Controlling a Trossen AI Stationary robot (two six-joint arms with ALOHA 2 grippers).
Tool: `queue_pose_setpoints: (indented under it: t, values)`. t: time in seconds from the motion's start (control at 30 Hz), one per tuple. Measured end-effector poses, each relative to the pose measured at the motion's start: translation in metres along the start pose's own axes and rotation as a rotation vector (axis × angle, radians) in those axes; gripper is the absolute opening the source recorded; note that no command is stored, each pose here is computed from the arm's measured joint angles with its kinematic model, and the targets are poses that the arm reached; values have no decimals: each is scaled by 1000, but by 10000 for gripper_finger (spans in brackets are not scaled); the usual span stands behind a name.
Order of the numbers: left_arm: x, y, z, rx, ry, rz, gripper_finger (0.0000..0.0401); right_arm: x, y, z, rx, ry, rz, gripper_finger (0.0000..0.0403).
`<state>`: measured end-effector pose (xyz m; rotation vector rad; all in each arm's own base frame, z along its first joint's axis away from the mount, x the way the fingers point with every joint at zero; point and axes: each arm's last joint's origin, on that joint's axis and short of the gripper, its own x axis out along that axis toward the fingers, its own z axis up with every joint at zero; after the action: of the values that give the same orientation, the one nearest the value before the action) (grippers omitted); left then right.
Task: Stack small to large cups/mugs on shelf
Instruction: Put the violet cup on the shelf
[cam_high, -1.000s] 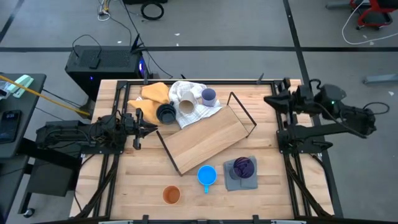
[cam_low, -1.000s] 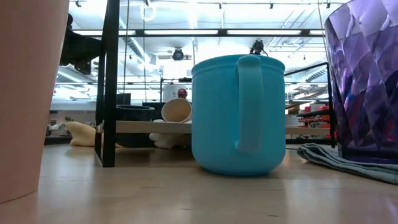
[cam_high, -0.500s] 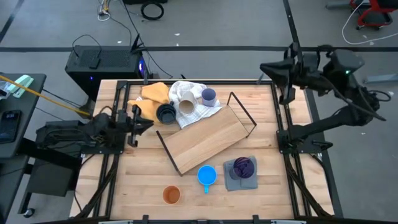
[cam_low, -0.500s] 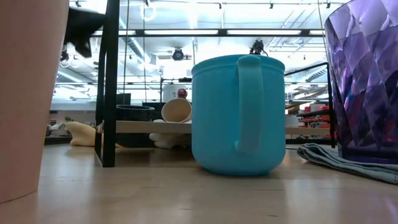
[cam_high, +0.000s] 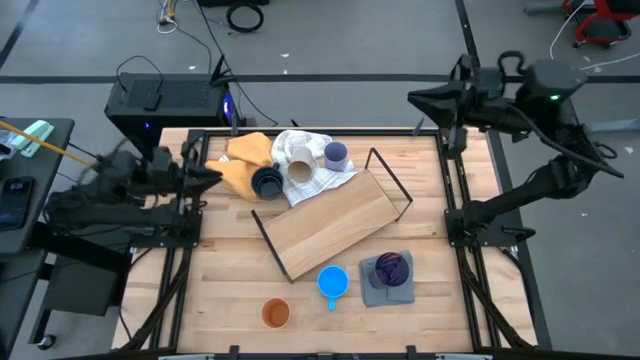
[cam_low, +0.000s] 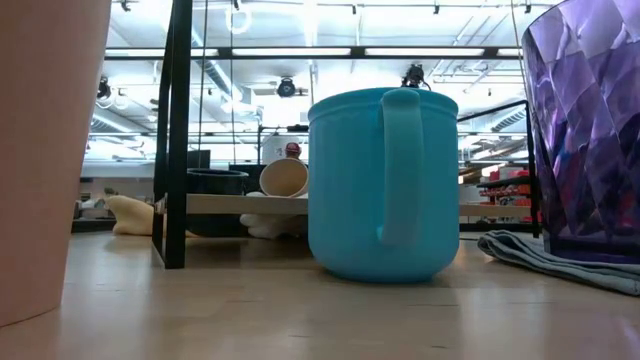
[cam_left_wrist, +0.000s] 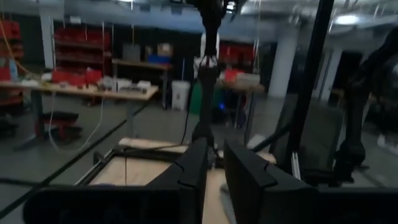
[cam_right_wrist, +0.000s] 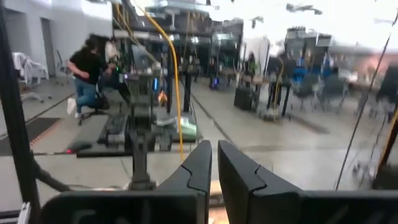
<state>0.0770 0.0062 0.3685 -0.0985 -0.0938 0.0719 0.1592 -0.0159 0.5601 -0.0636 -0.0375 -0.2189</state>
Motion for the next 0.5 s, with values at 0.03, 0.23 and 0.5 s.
queue_pose_setpoints:
  t: [0.03, 0.23, 0.5]
  values:
    - [3, -1, 10, 8, 31, -4, 62, 1, -2, -2, 24, 19, -13, 34]
    - [29, -8, 70, 83, 89, -16, 68, 3, -11, -3, 126, 17, -69, 34]
    - [75, -10, 108, 176, 13, -13, 62, 28, -18, -4, 18, -19, -98, 34]
